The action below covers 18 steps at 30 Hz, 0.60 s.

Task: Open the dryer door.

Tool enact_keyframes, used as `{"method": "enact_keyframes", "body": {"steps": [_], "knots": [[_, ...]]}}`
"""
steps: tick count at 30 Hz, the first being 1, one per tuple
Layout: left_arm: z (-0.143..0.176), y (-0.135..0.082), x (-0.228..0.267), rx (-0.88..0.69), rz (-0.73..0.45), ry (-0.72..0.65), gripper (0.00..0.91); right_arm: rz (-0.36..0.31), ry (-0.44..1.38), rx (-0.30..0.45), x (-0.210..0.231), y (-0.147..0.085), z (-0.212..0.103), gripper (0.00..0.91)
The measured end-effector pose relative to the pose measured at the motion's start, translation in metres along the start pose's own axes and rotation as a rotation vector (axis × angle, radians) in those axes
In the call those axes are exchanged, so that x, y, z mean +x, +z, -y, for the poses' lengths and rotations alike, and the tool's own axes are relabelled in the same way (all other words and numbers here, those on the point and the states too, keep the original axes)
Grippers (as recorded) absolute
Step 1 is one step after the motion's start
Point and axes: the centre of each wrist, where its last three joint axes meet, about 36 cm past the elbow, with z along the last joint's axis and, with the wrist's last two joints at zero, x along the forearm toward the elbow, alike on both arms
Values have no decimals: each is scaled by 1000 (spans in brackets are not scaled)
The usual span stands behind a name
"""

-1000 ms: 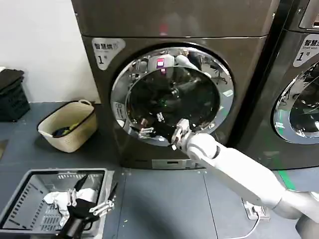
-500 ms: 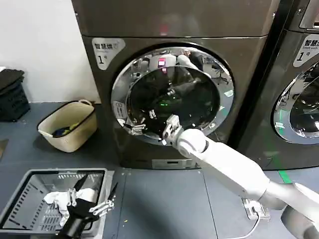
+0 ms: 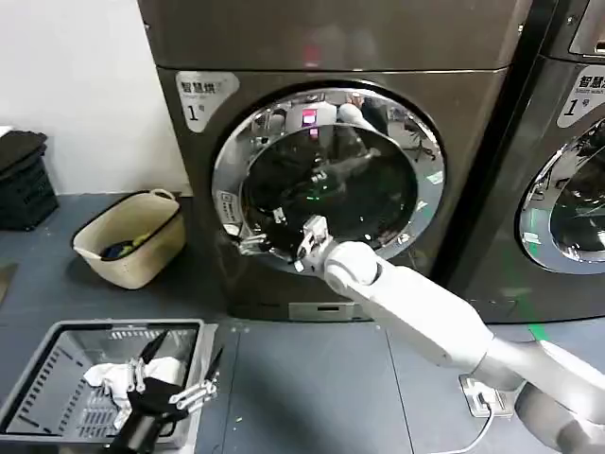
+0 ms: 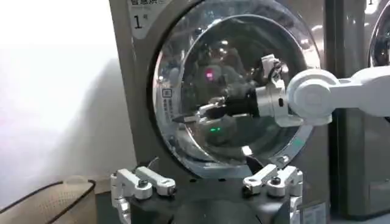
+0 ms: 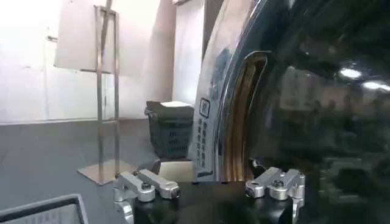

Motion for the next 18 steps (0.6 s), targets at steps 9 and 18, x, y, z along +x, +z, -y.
{"method": "enact_keyframes", "body": {"steps": [9,18], "knots": [[0,0,0,-1,2,0,907,0,-24,3,-9,-2,-6,907],[-2,-1,0,-3,4,-3,907,-1,-63,5,-10,-3,-7,907]]}}
